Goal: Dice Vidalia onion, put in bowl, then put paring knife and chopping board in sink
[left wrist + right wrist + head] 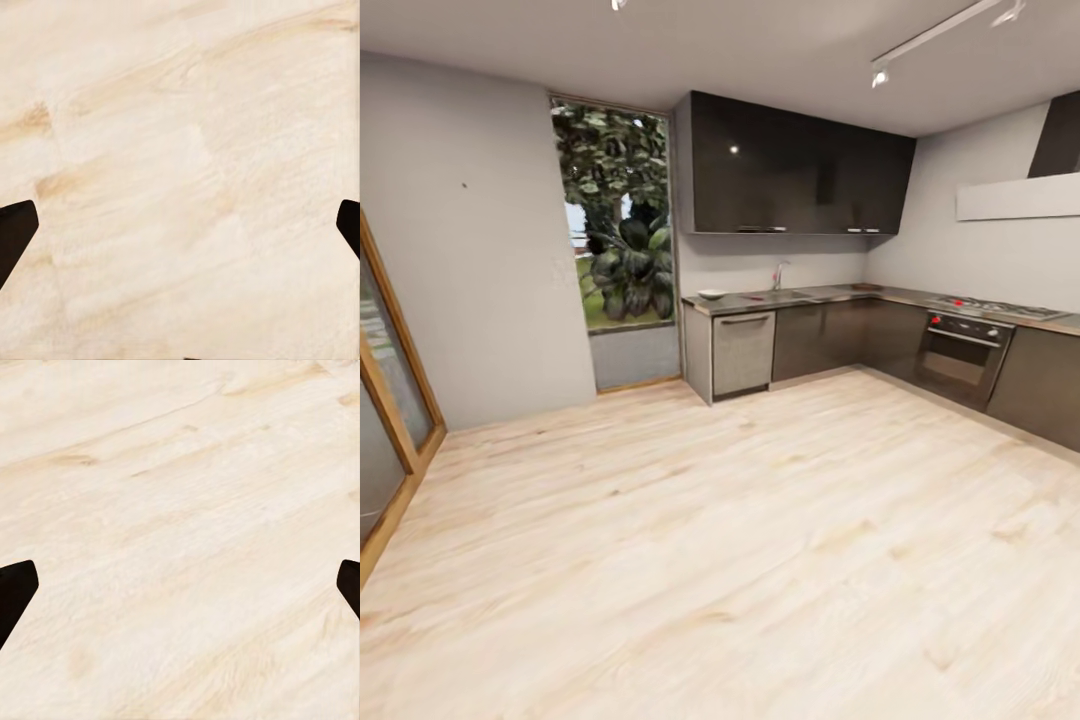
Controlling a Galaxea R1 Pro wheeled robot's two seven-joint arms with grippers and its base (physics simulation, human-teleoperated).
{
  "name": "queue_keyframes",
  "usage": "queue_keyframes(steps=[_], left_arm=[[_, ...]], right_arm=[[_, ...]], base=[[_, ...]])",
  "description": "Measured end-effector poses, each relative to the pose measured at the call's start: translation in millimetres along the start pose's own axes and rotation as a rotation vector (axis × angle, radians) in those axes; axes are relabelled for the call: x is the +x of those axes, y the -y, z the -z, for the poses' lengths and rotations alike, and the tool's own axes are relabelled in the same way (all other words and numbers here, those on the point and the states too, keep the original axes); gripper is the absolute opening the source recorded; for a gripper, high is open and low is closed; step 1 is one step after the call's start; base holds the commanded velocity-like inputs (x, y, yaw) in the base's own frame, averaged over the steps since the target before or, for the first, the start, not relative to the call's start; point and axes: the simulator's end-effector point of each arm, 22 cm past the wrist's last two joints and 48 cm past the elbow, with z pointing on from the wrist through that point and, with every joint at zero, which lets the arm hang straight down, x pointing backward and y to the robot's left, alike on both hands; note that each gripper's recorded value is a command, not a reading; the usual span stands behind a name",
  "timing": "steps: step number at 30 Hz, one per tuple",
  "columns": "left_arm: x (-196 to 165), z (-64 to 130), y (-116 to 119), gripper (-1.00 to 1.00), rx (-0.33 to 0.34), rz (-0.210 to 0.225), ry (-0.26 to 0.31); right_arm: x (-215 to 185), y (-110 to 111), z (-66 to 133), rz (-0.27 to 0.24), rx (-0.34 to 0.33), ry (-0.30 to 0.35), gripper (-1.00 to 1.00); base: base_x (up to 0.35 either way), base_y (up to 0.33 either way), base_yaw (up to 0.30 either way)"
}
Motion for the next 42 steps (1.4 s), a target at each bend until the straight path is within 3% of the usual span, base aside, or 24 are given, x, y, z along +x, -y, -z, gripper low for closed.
queue_keyframes(steps=[42], left_arm=[[0.7,0.1,0.1,1.00,0.000,-0.001,-0.001]], right_arm=[[0.0,0.1,0.0,0.000,0.000,0.000,1.00]], base=[[0.316,-0.147,0.000]])
